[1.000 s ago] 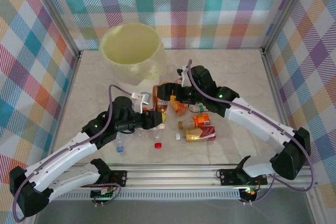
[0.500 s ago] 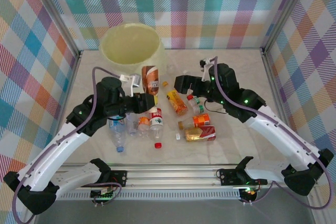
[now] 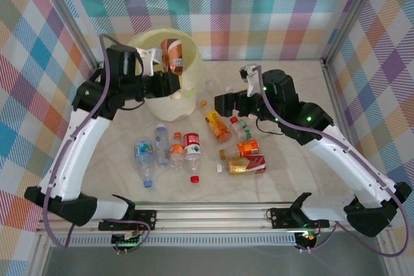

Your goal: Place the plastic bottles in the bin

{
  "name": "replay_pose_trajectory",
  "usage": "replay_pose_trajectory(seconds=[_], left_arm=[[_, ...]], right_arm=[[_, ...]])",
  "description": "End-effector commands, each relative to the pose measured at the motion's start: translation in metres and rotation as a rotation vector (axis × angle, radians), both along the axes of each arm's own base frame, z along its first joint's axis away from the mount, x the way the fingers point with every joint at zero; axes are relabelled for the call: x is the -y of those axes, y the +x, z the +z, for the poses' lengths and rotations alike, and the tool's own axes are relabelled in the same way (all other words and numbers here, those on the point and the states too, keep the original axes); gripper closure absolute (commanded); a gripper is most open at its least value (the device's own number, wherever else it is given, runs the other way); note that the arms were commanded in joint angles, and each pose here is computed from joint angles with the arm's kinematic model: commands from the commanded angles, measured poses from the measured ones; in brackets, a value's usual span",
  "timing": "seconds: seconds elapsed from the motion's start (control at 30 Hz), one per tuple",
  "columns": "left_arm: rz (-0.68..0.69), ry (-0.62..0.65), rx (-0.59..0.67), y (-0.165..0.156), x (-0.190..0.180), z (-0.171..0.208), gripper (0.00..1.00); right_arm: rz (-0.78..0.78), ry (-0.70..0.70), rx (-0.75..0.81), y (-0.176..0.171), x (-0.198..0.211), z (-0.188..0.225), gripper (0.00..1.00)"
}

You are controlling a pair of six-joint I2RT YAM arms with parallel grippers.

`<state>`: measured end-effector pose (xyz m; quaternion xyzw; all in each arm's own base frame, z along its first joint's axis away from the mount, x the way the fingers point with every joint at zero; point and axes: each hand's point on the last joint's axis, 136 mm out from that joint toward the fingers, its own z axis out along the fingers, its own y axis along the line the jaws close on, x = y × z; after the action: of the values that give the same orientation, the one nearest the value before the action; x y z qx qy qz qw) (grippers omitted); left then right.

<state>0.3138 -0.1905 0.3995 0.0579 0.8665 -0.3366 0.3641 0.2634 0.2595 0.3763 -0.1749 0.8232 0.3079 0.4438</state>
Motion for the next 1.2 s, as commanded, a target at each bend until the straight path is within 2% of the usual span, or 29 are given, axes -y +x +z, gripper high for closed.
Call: replay_pose_trajectory(seconds=[0.0, 0.23, 0.37, 0.67, 1.17], left_arm=[[0.008, 0.050, -0.029, 0.012, -0.015, -0.003, 0.66], [0.070, 0.105, -0.016, 0.062, -0.037, 0.002, 0.65], [0.099, 0.144, -0.017, 0.089, -0.046, -0.002, 0.64], [0.182, 0.281, -0.080, 0.143, -0.067, -0.045, 0.63], [0.205, 0.433, -0.214, 0.172, -0.082, -0.115, 0.60]], right_arm=[[0.131, 0.065, 0.116, -0.015, -0.012, 0.031, 0.00], [0.180, 0.105, 0.171, -0.023, -0.016, 0.054, 0.00], [0.148, 0.111, 0.164, -0.019, -0.013, 0.058, 0.00], [0.109, 0.115, 0.144, -0.012, -0.012, 0.056, 0.00], [0.090, 0.128, 0.154, -0.014, -0.006, 0.047, 0.00]])
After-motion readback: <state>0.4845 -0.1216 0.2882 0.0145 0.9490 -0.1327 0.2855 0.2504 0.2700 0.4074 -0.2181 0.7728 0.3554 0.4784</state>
